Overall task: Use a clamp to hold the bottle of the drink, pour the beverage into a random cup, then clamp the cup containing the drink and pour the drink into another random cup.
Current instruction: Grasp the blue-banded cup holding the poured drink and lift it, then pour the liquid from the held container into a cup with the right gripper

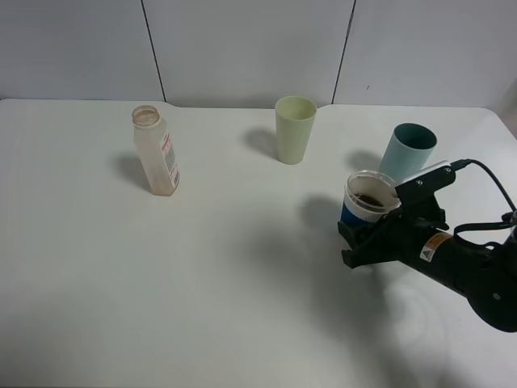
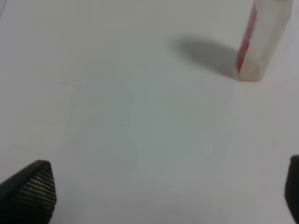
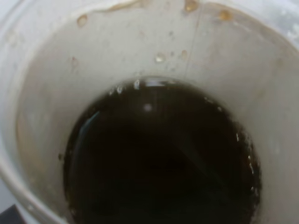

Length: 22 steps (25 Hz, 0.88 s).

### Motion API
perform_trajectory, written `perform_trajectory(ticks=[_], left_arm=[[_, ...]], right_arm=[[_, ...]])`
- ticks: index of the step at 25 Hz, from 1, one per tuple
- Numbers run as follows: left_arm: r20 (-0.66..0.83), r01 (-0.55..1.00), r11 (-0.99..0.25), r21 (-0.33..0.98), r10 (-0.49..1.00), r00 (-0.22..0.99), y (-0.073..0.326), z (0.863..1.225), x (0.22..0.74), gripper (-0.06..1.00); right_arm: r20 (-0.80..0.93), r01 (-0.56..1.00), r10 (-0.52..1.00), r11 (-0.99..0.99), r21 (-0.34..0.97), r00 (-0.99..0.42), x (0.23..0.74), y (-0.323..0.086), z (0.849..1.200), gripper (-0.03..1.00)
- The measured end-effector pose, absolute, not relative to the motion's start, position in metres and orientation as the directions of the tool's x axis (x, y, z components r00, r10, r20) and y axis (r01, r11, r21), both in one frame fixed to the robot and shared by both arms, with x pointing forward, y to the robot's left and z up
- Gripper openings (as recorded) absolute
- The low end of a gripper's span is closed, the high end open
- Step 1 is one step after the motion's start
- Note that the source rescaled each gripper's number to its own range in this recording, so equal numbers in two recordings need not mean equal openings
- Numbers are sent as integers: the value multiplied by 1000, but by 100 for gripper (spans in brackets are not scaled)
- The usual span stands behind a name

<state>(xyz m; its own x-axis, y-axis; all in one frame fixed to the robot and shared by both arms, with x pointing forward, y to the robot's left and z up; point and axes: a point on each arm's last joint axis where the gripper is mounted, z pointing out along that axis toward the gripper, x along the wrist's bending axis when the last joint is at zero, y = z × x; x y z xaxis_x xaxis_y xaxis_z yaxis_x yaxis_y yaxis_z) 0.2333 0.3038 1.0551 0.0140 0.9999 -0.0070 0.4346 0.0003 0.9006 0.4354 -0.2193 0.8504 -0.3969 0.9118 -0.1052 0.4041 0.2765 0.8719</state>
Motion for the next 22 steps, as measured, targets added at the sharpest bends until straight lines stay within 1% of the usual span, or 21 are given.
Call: perform_trajectory(ticks=[5, 14, 19, 22], left_arm=[[-7, 435, 0, 901, 1000, 14, 304, 1055, 233, 100], [-7, 436, 0, 900, 1000, 14, 304, 1055, 233, 100], [-7, 436, 0, 900, 1000, 14, 304, 1055, 233, 100], [-7, 436, 0, 900, 1000, 14, 304, 1055, 233, 100]], right_arm=[[-96, 348, 930, 227, 910, -356, 439, -221, 876, 0], [-31, 367, 961, 134, 920, -274, 433, -228, 909, 0], [28, 338, 976, 47, 940, -214, 427, -235, 934, 0], [61, 347, 977, 14, 938, -202, 429, -234, 945, 0]])
